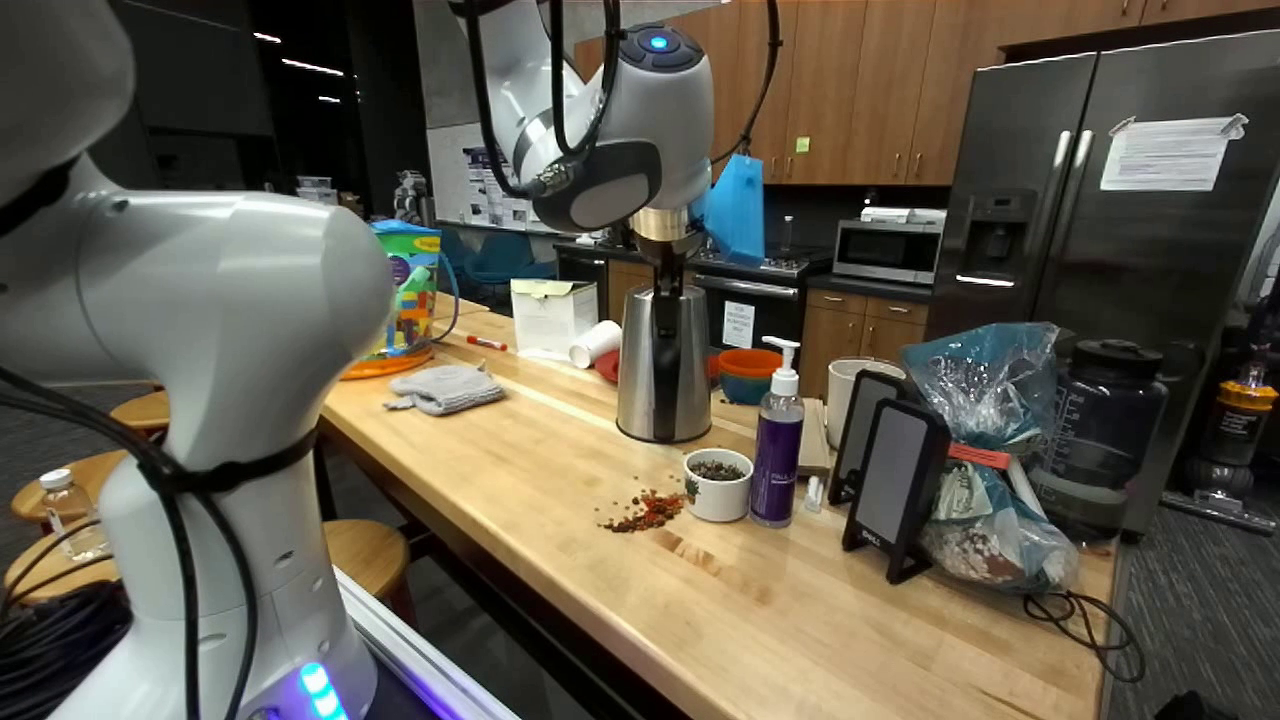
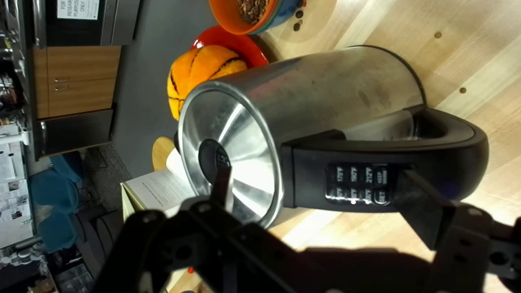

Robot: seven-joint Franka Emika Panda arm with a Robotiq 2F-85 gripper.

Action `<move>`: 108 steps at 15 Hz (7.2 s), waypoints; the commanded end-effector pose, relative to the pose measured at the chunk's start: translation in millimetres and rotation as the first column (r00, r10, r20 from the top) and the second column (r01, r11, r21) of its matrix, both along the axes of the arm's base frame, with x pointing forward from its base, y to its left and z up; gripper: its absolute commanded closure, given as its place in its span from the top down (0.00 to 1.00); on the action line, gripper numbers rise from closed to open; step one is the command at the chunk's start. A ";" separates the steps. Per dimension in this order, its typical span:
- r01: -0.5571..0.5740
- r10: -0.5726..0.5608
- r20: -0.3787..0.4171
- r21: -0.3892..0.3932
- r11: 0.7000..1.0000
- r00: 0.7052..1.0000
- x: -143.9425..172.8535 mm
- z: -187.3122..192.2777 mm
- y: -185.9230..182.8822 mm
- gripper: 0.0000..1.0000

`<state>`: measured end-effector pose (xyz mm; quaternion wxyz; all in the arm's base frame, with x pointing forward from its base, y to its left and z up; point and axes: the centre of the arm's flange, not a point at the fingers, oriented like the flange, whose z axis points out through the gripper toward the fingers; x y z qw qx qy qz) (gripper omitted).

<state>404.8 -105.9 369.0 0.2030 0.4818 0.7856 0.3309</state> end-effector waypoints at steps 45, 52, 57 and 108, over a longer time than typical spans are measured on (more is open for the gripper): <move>0.031 -0.030 0.016 -0.059 0.998 0.999 -38.3 37.9 -31.8 1.00; -0.085 0.091 0.040 -0.146 0.986 0.995 -30.3 64.9 -27.7 1.00; -0.072 0.096 0.147 -0.162 0.984 0.984 -15.2 80.2 -12.0 1.00; -0.126 0.125 -0.017 -0.103 0.987 0.992 110.1 88.6 90.7 1.00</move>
